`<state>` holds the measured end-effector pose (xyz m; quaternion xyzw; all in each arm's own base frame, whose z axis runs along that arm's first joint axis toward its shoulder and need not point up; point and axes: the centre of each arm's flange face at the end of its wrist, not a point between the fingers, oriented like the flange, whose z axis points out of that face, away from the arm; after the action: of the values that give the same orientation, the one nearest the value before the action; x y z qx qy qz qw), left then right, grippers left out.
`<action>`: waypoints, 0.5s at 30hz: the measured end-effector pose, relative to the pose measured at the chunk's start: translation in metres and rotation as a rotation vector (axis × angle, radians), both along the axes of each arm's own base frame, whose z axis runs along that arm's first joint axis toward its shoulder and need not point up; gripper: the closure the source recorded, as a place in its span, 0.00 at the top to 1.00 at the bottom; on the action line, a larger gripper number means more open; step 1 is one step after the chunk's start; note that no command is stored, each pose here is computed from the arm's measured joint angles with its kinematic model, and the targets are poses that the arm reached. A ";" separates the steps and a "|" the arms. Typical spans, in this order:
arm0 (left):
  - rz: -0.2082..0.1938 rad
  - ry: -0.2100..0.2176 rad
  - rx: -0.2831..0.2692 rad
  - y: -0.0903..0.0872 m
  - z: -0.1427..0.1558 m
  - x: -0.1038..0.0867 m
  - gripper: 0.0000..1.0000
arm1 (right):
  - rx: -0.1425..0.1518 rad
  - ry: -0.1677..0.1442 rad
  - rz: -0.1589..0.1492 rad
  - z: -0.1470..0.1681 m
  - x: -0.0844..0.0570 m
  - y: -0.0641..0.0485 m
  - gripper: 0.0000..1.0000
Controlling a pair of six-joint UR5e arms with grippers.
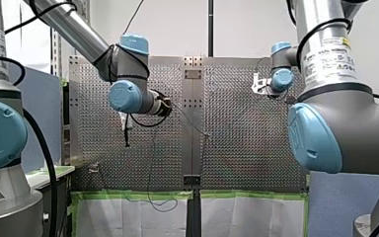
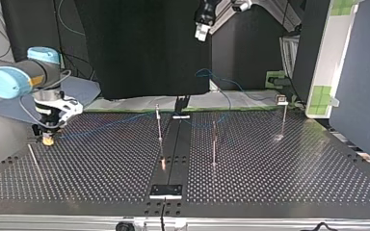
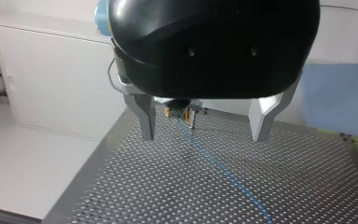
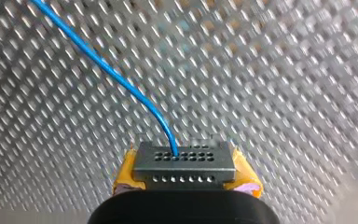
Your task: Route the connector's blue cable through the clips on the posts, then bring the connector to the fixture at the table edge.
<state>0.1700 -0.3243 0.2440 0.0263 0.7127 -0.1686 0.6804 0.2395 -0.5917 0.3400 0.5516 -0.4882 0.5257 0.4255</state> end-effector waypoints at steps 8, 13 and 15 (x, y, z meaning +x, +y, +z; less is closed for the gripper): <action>0.000 0.017 0.030 0.004 -0.017 -0.005 1.00 | 0.011 0.014 -0.063 0.031 -0.032 0.013 0.00; -0.005 0.029 0.047 0.003 -0.026 -0.006 1.00 | 0.036 0.018 -0.090 0.039 -0.050 0.026 0.00; -0.005 0.023 0.038 0.003 -0.023 -0.006 1.00 | 0.038 0.017 -0.099 0.042 -0.056 0.030 0.00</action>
<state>0.1642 -0.3215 0.2205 0.0391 0.7235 -0.1568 0.6712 0.1839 -0.5622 0.3820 0.5388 -0.5213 0.4901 0.4447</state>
